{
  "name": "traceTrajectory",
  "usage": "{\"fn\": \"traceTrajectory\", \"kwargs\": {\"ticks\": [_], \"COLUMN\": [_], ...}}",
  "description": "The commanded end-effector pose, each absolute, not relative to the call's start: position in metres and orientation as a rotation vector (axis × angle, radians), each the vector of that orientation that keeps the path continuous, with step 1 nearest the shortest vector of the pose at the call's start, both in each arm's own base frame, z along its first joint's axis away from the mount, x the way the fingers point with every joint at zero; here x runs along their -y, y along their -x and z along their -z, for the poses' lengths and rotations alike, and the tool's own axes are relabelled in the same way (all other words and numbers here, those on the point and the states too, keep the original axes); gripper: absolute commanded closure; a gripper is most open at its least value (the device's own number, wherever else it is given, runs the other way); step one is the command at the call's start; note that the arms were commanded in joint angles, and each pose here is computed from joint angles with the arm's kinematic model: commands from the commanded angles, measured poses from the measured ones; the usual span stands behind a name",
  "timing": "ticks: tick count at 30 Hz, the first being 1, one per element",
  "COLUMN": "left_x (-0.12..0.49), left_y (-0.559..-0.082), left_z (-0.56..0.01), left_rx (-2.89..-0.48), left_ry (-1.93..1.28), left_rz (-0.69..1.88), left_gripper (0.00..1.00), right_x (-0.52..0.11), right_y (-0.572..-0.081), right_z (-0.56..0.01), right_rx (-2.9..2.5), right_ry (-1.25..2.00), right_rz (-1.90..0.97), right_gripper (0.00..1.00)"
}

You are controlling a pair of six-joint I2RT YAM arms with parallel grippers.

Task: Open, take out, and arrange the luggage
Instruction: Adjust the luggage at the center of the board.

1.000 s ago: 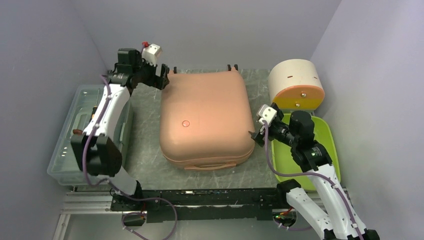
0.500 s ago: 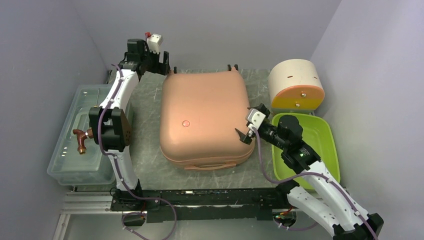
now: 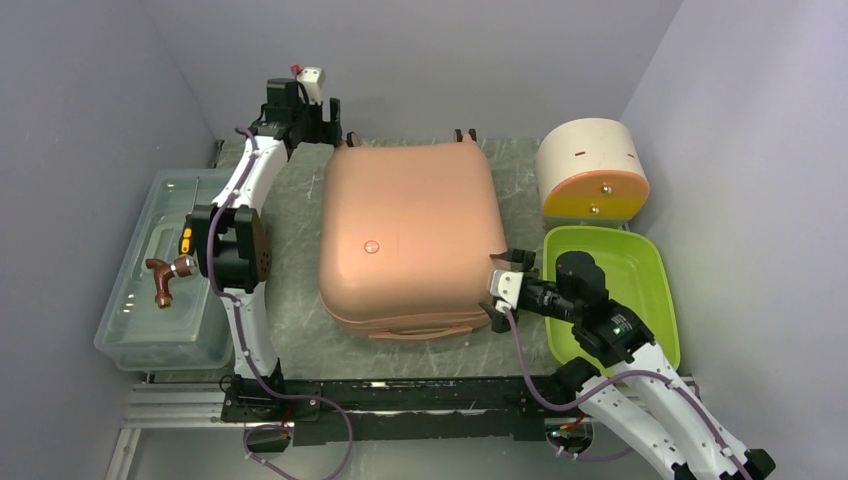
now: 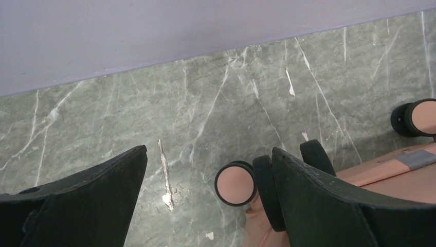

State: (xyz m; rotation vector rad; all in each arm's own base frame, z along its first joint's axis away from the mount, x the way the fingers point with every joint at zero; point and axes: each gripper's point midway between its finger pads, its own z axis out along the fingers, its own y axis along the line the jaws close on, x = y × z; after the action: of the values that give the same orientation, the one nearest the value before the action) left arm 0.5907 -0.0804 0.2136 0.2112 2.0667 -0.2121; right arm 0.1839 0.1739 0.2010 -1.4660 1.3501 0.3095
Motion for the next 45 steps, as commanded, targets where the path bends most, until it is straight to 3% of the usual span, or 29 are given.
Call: {"fn": "traceTrajectory", "kwargs": {"ticks": [1,7,15,22,31,45], "left_x": [0.116,0.148,0.149,0.143,0.131,0.124], "left_y": [-0.582,-0.559,-0.506,-0.454,-0.416,-0.395], "left_z": [-0.195,-0.174,-0.131,-0.095,-0.087,-0.088], "left_rx": [-2.125,-2.168,-2.33,-2.465,-2.51,-2.532], "left_ry": [-0.307,-0.485,-0.658,-0.751,-0.77,-0.749], "left_rz": [0.244,0.351,0.423,0.481,0.467,0.484], "left_gripper": [0.03,0.07,0.3,0.46,0.49,0.49], "right_x": [-0.12,-0.116,-0.104,-0.071,-0.033,-0.04], "right_y": [-0.156,-0.201,-0.237,-0.27,-0.304,-0.308], "right_z": [-0.091,-0.108,-0.157,-0.161,-0.176,-0.178], "right_rx": [-1.812,-1.798,-1.708,-1.792,-1.907,-1.928], "right_ry": [1.656,1.413,1.127,0.947,0.762,0.735], "right_rz": [-0.252,-0.062,0.109,0.337,0.345,0.28], "right_gripper": [0.0,0.0,0.0,0.0,0.0,0.0]}}
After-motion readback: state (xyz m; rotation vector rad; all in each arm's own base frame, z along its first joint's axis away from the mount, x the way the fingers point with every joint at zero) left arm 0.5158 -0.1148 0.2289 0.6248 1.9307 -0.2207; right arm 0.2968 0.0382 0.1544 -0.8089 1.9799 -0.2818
